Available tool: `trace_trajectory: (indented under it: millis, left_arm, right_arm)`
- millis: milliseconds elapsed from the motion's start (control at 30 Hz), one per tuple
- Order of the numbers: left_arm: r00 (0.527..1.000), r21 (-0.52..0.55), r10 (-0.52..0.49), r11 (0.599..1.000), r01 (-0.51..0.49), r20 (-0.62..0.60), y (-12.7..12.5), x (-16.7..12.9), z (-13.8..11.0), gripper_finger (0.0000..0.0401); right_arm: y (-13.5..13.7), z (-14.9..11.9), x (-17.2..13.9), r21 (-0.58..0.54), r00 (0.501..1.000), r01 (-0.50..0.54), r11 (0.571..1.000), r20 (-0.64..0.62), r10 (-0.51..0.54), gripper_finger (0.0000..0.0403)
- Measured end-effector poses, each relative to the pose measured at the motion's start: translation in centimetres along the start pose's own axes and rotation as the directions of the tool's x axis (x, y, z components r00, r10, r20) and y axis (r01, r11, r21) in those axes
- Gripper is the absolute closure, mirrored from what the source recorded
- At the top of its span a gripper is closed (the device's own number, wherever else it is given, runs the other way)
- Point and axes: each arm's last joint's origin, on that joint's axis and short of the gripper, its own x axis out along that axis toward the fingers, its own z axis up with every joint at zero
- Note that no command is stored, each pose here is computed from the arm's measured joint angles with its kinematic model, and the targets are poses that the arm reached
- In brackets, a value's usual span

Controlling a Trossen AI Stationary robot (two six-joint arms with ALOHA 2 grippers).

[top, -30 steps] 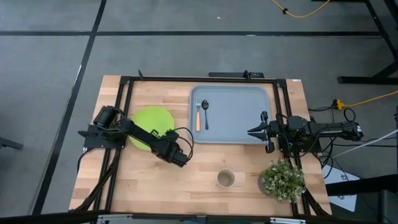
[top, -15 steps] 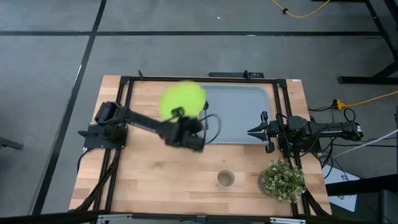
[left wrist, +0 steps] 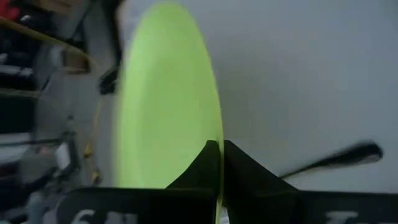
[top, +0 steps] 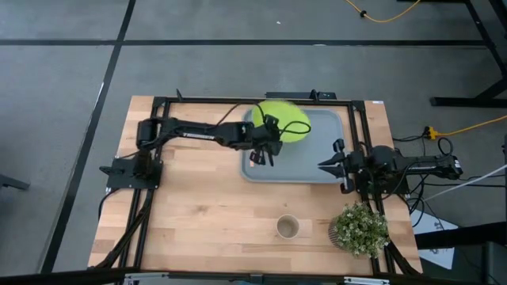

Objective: Pick and place plate/cup/fork/spoon on tray
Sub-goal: Put the green plate on the light blue tray to the right of the black spoon

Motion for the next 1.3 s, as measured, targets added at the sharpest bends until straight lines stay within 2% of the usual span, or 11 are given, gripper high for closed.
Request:
trace_trajectory:
  millis: [100,233,367,533,733,1300]
  left_arm:
    - [0.995,0.08,-0.074,0.994,0.069,0.063,-1.3,2.3,0.3,0.0401]
    - [0.994,0.145,-0.081,0.987,0.069,0.077,-3.1,4.4,0.7,0.0401]
    - [0.992,0.155,-0.09,0.985,0.076,0.085,-3.9,5.2,0.9,0.0401]
    - [0.991,0.087,-0.094,0.992,0.086,0.093,-4.4,5.3,1.3,0.0389]
    - [0.986,0.102,-0.115,0.99,0.103,0.123,-5.2,5.2,1.8,0.0373]
    - [0.984,0.103,-0.117,0.989,0.104,0.131,-5.3,5.3,1.9,0.0374]
  right_arm:
    - [0.1,0.8,-0.1,-0.007,0.996,-0.028,1.0,0.082,0.029,0.0351]
    - [0.1,1.3,-0.1,-0.007,0.99,-0.048,0.999,0.135,0.049,0.0351]
    - [0.2,1.3,-0.1,0.014,0.989,-0.053,0.998,0.139,0.051,0.0351]
    - [0.1,1.3,-0.1,0.014,0.989,-0.053,0.999,0.136,0.05,0.0351]
    - [0.1,1.2,-0.1,0.014,0.991,-0.052,0.999,0.126,0.05,0.0351]
    - [0.1,1.0,-0.1,0.017,0.994,-0.052,0.999,0.101,0.05,0.0351]
